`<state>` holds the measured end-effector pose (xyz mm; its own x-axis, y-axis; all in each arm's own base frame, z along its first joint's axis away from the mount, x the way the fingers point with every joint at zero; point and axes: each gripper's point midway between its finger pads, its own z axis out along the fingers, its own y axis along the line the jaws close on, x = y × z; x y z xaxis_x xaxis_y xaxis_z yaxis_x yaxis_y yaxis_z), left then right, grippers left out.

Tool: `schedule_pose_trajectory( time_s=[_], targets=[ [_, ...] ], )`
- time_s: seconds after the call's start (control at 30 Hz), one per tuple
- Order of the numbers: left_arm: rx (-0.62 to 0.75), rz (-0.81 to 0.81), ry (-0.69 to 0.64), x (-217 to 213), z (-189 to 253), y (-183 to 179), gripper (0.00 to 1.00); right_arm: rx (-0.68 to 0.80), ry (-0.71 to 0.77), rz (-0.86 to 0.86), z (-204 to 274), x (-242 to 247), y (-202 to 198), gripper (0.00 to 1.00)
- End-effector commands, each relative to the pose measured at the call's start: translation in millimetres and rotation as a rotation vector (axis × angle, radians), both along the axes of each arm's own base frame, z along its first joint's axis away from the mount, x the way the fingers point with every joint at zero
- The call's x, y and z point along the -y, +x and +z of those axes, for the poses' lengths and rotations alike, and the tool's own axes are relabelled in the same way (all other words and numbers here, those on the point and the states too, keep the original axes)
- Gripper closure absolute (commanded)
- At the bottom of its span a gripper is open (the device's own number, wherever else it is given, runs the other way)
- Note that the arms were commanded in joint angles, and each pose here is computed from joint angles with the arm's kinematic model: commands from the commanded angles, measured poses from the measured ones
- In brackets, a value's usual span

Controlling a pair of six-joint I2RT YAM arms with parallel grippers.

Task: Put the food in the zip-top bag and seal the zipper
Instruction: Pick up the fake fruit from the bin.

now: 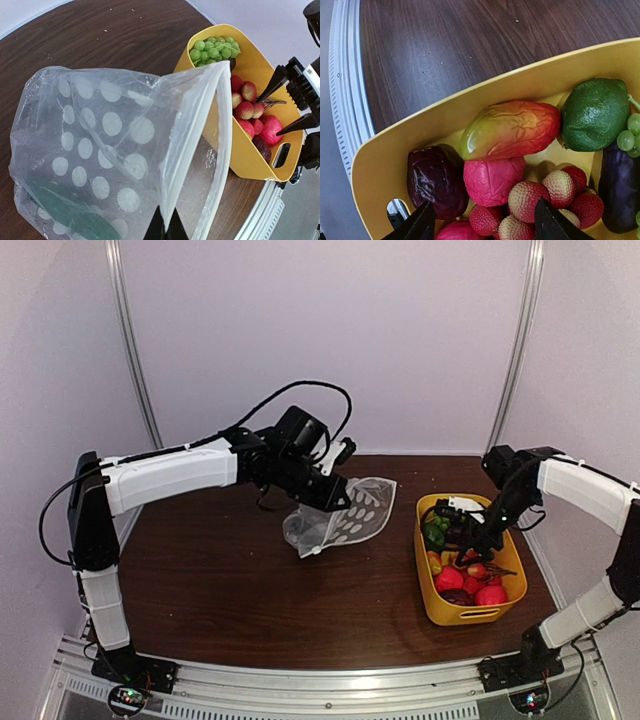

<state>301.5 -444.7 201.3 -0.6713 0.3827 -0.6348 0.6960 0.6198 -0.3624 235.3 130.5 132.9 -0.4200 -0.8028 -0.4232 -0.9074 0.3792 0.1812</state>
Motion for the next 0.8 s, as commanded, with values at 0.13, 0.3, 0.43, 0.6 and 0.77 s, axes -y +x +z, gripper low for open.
schedule_pose_trajectory(
  time_s=[0.13, 0.3, 0.43, 0.6, 0.77],
  targets=[
    [0.023, 0.045, -0.054, -5, 14, 8, 1.00, 0.042, 0.032, 0.146, -22, -25, -5, 0.25],
    [0.022, 0.056, -0.052, -10, 15, 9, 1.00, 0.220, 0.027, 0.189, -24, -35, 7, 0.26],
    [0.025, 0.062, -0.055, -12, 17, 9, 1.00, 0.331, -0.005, 0.223, -22, -43, 13, 0.26],
    [0.023, 0.065, -0.061, -12, 20, 10, 1.00, 0.381, -0.069, 0.283, -32, -53, 9, 0.27],
    [0.013, 0.063, -0.067, -13, 21, 7, 1.00, 0.414, -0.127, 0.281, -36, -50, 11, 0.31]
  ],
)
